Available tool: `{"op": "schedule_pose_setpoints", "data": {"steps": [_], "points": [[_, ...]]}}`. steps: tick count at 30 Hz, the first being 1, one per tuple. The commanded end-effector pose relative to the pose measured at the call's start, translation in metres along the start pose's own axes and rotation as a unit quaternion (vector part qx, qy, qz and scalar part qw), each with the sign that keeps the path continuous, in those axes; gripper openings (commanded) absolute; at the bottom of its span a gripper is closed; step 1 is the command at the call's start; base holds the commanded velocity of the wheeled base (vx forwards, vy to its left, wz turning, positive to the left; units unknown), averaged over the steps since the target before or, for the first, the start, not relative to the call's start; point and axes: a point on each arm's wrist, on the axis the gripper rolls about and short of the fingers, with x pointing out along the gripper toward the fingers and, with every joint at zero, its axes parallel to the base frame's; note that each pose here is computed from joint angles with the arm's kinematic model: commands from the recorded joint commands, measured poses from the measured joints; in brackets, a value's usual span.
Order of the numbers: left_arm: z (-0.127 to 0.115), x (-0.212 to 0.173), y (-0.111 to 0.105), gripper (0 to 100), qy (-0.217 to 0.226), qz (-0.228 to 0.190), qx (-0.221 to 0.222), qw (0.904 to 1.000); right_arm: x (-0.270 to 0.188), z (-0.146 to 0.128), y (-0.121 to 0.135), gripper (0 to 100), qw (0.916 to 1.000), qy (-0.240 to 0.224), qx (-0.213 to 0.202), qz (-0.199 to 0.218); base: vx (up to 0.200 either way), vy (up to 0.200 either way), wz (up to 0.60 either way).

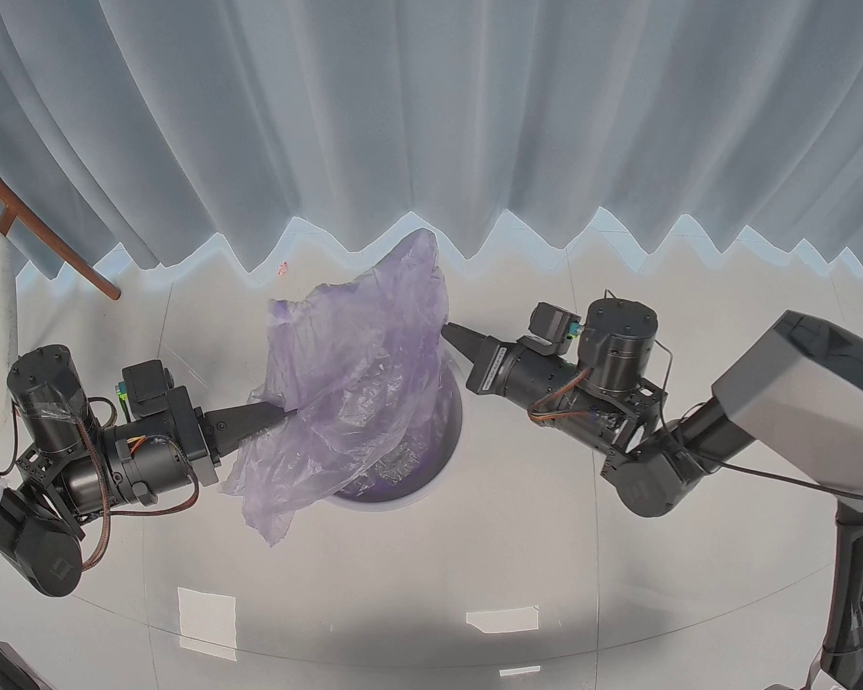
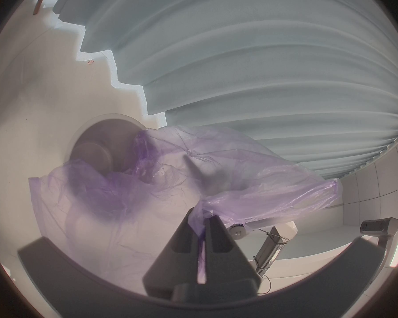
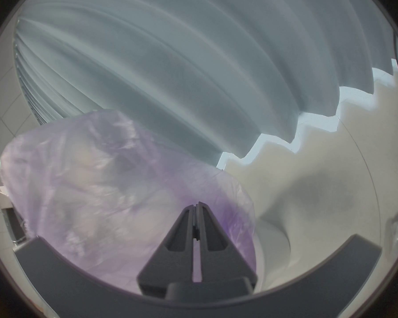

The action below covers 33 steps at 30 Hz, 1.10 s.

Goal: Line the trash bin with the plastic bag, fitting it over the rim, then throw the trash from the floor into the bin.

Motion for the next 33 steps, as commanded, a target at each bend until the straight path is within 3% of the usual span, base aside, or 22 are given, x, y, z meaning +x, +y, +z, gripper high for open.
{"op": "schedule_pose_setpoints", "data": {"steps": [1,7,9,14,19,26,33], "points": [[-0.012,-0.002,-0.007,0,0.02,-0.007,-0.005,0.9998,0.05,-0.017,-0.025,0,0.9988,-0.044,-0.021,0.002,0.0,0.0,0.0],[-0.016,0.0,-0.008,0,0.027,-0.008,-0.008,0.9996,0.049,-0.035,-0.007,0,0.9996,-0.012,-0.009,0.023,0.0,0.0,0.0],[-0.014,-0.001,-0.007,0,0.024,-0.007,-0.008,0.9996,0.04,-0.044,0.011,0,0.9984,0.005,-0.007,0.056,0.0,0.0,0.0],[-0.013,0.0,-0.006,0,0.022,-0.007,-0.007,0.9997,0.008,-0.073,0.041,0,0.9903,0.09,0.013,0.105,0.0,0.0,0.0],[-0.013,0.0,-0.007,0,0.022,-0.008,-0.005,0.9997,-0.008,-0.099,0.052,0,0.9838,0.141,0.02,0.109,0.0,0.0,0.0],[-0.012,0.001,-0.005,0,0.021,-0.006,-0.006,0.9998,-0.006,-0.122,0.057,0,0.9804,0.159,0.021,0.114,0.0,0.0,0.0],[-0.006,0.001,-0.003,0,0.012,-0.003,-0.003,0.9999,-0.002,-0.099,0.054,0,0.989,0.115,0.016,0.093,0.0,0.0,0.0]]}}
